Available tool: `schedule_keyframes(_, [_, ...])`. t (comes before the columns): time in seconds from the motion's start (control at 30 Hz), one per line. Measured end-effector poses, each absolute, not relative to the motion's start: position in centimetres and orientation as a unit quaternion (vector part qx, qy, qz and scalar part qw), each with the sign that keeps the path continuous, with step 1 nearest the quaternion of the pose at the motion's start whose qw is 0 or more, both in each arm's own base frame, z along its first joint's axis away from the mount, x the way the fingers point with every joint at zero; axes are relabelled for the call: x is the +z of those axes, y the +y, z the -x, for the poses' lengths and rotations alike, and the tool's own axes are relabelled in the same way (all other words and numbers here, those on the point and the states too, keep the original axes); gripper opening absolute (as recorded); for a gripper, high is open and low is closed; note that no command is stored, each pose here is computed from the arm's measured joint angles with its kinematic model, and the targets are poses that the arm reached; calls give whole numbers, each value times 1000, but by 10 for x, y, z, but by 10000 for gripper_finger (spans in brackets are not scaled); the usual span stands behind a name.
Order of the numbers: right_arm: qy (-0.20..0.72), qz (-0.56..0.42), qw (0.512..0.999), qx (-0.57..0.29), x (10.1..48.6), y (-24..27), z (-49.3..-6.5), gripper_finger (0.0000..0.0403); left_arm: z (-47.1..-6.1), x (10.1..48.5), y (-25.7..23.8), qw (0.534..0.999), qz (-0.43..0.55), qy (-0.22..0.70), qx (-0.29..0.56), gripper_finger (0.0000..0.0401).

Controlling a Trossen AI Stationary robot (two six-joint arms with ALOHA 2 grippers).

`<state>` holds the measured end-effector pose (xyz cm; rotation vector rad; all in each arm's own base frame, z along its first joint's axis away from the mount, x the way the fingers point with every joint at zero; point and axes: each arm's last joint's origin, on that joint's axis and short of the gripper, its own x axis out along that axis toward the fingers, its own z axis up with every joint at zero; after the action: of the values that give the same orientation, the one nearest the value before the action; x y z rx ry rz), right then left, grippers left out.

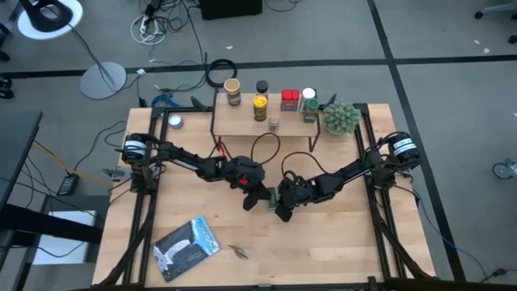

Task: Shelf spices
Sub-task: Put the green seasoning can on the shelf aligned with the other red seasoning can

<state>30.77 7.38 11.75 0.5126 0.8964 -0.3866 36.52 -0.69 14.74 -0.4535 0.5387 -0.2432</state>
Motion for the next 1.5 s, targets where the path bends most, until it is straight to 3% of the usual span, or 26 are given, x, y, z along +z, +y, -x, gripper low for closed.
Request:
schedule_keyframes(0.3, [452, -233, 841, -185, 126, 74, -298, 105, -363, 145, -4, 925, 234, 281, -108, 87])
schedule_keyframes(0.57, [436, -155, 842, -276, 152, 77, -263, 105, -352, 177, 1, 942, 200, 263, -64, 87])
schedule_keyframes(0.87, [375, -193, 878, -227, 144, 80, -271, 105, -335, 209, 0, 953, 167, 251, -15, 87])
schedule_keyframes(1.03, [372, -230, 881, -178, 146, 81, -277, 105, -329, 201, -6, 950, 148, 274, 0, 87])
schedule_keyframes(1.17, [352, -236, 892, -159, 144, 83, -285, 102, -321, 189, -6, 961, 151, 232, 22, 83])
schedule_keyframes(1.5, [366, -228, 892, -132, 133, 87, -320, 98, -262, 155, 6, 960, 214, 170, 54, 54])
